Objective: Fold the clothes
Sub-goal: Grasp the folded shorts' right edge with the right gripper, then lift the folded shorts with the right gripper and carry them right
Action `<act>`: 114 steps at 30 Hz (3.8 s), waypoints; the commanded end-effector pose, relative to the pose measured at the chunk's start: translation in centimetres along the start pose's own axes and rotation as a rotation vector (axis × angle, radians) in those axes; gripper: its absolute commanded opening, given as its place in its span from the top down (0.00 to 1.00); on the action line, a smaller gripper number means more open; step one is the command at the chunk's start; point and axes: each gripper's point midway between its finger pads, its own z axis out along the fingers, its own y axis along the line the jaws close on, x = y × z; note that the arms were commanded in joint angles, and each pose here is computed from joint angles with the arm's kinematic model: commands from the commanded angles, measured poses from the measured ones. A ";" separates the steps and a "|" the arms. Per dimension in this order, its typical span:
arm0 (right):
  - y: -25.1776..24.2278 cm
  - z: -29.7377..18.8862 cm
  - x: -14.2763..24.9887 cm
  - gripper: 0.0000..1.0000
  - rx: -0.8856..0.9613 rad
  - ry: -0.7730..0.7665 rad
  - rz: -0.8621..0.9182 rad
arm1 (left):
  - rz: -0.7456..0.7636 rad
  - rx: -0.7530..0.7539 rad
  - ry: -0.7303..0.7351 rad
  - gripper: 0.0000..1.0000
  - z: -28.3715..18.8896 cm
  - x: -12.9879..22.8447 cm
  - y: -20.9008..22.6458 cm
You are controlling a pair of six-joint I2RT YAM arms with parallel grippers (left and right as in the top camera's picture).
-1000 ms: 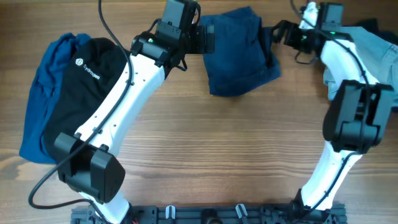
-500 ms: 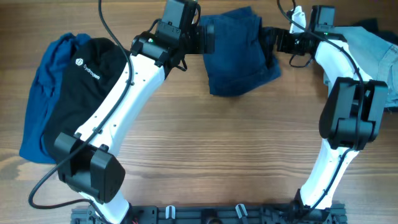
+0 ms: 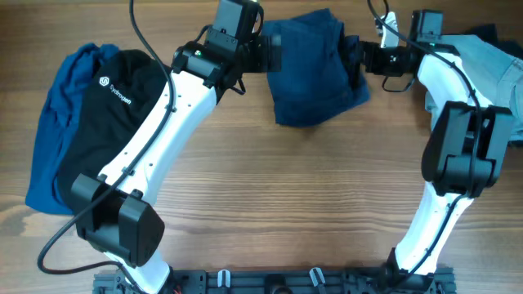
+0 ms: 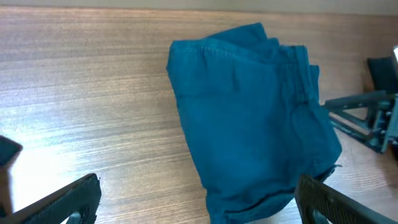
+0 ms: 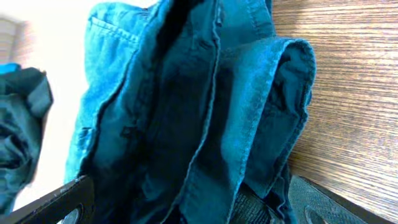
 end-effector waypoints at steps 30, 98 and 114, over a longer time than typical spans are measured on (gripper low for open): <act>5.8 -5.3 -4.4 0.00 0.190 -0.090 -0.233 | 0.025 0.008 0.022 0.00 0.5 0.6 -0.2; 1.6 6.5 5.5 0.51 -0.020 0.190 0.345 | 0.026 0.024 0.069 0.00 0.4 1.7 -0.4; 4.4 2.0 -0.3 0.96 -0.065 0.028 0.209 | 0.021 -0.001 0.075 0.00 0.4 1.7 0.3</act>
